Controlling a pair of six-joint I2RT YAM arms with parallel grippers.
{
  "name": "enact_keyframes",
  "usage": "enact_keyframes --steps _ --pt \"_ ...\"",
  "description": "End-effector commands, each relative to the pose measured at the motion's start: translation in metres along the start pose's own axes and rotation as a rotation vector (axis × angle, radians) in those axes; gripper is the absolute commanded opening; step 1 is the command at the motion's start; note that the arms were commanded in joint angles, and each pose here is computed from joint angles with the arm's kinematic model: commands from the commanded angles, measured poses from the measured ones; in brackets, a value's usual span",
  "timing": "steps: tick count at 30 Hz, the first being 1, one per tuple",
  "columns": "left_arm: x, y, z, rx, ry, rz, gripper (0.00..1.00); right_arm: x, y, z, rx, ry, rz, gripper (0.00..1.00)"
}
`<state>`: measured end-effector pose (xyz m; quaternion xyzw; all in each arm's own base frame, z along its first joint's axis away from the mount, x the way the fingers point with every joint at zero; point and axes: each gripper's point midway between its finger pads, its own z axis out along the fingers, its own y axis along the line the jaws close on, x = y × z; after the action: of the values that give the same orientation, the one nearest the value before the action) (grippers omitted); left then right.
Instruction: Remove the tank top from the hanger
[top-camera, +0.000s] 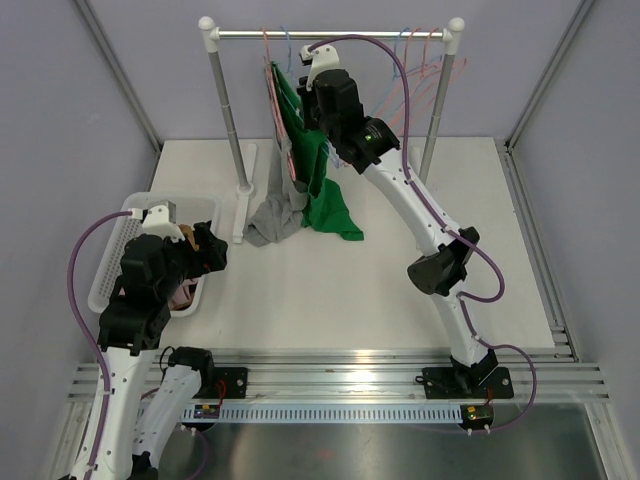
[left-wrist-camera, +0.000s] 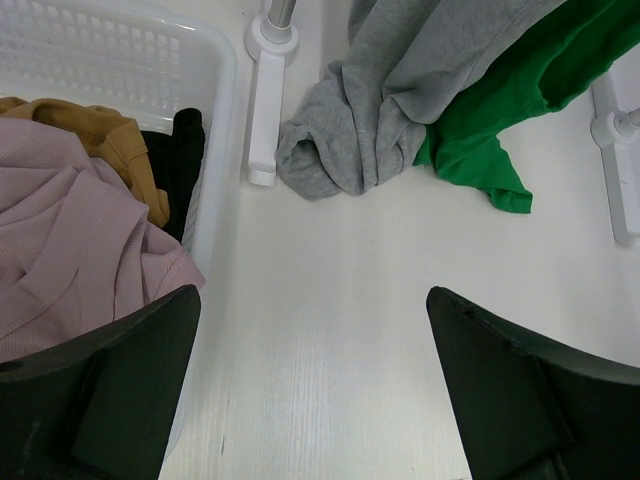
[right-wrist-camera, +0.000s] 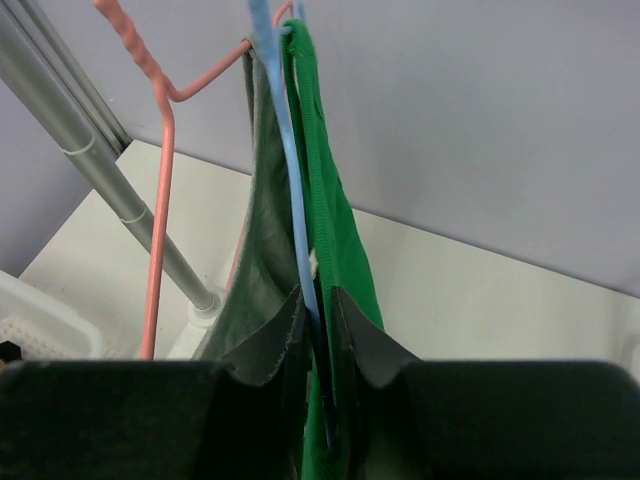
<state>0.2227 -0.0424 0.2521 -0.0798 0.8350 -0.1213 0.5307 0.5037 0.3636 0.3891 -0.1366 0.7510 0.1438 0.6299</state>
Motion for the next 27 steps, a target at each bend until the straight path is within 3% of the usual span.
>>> enact_keyframes --steps 1,3,4,18,27 --pt "-0.007 -0.008 0.002 0.045 -0.028 0.017 0.99 -0.03 0.0 -0.003 0.013 -0.1 0.001 0.18" --pt "-0.007 -0.009 0.002 0.049 -0.025 0.017 0.99 -0.031 0.001 -0.003 0.008 -0.104 0.003 0.13" --pt "-0.006 -0.009 0.002 0.047 -0.024 0.017 0.99 -0.033 0.002 -0.004 0.004 -0.108 0.004 0.0" --pt "-0.006 -0.009 0.002 0.052 -0.026 0.018 0.99 -0.108 -0.022 -0.064 0.06 -0.259 0.014 0.0" --pt "-0.007 -0.01 0.001 0.058 -0.032 0.018 0.99 -0.133 -0.031 -0.106 0.048 -0.297 0.06 0.0"
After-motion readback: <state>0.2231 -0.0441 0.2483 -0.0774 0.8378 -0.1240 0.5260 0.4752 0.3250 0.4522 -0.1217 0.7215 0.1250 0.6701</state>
